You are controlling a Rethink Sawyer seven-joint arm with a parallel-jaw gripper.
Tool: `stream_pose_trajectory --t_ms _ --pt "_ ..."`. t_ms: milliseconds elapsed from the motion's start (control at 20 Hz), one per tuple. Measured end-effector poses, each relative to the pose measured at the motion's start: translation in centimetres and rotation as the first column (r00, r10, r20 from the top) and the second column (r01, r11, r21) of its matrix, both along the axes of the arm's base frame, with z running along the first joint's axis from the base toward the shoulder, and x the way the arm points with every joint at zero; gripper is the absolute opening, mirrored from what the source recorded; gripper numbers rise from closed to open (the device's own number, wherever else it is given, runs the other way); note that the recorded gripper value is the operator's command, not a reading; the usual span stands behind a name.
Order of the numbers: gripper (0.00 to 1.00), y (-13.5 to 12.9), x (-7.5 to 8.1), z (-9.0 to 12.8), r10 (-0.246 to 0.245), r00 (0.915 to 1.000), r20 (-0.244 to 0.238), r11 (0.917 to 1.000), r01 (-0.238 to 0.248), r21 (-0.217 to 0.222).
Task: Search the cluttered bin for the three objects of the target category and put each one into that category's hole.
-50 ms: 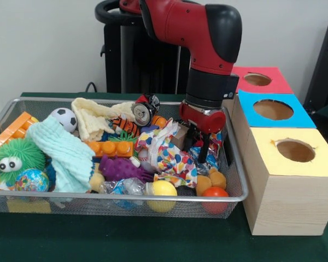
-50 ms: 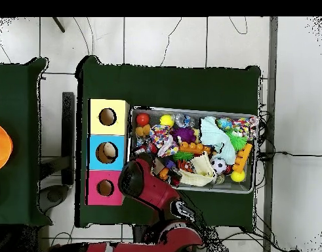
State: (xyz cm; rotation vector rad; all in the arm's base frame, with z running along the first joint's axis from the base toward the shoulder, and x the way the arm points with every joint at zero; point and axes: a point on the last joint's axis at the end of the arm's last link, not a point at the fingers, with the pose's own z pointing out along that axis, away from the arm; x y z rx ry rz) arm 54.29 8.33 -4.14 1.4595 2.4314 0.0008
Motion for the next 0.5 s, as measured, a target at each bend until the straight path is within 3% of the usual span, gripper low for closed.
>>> stream_pose_trajectory --t_ms 50,500 --pt "0.0 0.04 0.04 0.01 0.0 1.0 0.002 1.0 0.0 0.0" --pt "0.0 0.08 0.34 0.3 0.002 0.9998 0.021 1.0 -0.002 -0.006"
